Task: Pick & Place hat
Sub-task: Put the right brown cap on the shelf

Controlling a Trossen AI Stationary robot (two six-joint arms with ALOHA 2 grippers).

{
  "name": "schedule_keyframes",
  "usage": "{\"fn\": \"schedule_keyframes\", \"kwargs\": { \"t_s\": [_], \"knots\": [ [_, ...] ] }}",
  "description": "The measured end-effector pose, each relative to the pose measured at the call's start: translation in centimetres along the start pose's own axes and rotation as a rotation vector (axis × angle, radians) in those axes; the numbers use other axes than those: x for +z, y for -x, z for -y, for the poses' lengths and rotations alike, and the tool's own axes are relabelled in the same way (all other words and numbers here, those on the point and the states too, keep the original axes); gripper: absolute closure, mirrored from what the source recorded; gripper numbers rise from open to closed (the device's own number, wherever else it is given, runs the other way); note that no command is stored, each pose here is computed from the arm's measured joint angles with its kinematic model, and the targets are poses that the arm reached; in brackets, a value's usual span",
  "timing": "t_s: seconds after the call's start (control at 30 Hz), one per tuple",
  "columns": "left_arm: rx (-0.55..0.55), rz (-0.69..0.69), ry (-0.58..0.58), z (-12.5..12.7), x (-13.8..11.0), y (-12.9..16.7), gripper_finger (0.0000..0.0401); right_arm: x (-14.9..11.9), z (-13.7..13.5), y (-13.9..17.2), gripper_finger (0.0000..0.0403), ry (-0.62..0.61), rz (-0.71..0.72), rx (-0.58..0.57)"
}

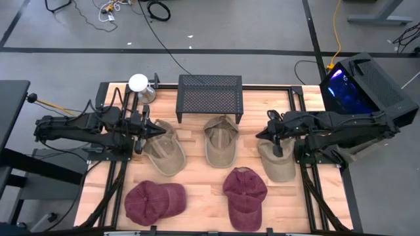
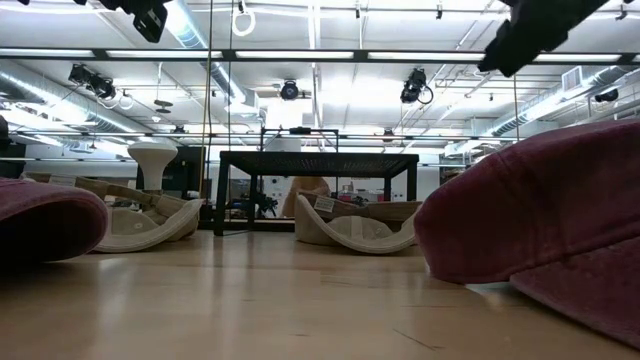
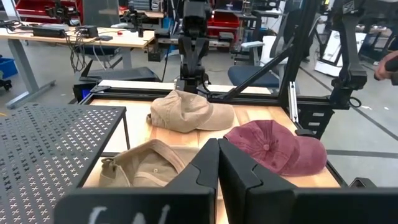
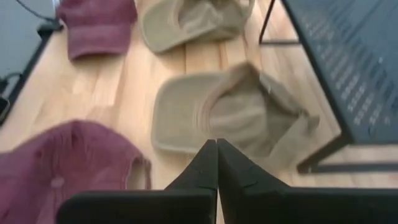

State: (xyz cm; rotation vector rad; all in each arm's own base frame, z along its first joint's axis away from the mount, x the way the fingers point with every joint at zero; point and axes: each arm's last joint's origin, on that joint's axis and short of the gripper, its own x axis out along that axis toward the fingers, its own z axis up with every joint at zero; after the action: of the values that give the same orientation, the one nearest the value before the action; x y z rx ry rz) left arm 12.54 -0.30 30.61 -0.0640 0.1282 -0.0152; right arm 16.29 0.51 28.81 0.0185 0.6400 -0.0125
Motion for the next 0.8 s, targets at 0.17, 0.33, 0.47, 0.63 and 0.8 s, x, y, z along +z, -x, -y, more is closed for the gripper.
{"fn": "schedule_keyframes", "kwargs": {
  "t_s": [0.17, 0.33, 0.47, 0.63, 0.8],
  "knots": [
    [0.000, 0.000, 0.000, 0.0, 0.0, 0.0, 0.0387, -0.7, 0.0, 0.0, 0.0401, 0.001, -0.075, 0.019],
    [0.000, 0.000, 0.000, 0.0, 0.0, 0.0, 0.0387, -1.2, 0.0, 0.1, 0.0401, -0.002, -0.121, 0.023],
    [0.000, 0.000, 0.000, 0.0, 0.0, 0.0, 0.0387, -1.4, 0.0, 0.1, 0.0401, -0.046, -0.145, 0.017],
    [0.000, 0.000, 0.000, 0.0, 0.0, 0.0, 0.0387, -2.2, 0.0, 0.3, 0.0401, -0.079, -0.231, 0.007],
    [0.000, 0.000, 0.000, 0.0, 0.0, 0.0, 0.0387, -3.1, 0.1, 0.5, 0.0401, -0.101, -0.330, -0.005]
  ]
}}
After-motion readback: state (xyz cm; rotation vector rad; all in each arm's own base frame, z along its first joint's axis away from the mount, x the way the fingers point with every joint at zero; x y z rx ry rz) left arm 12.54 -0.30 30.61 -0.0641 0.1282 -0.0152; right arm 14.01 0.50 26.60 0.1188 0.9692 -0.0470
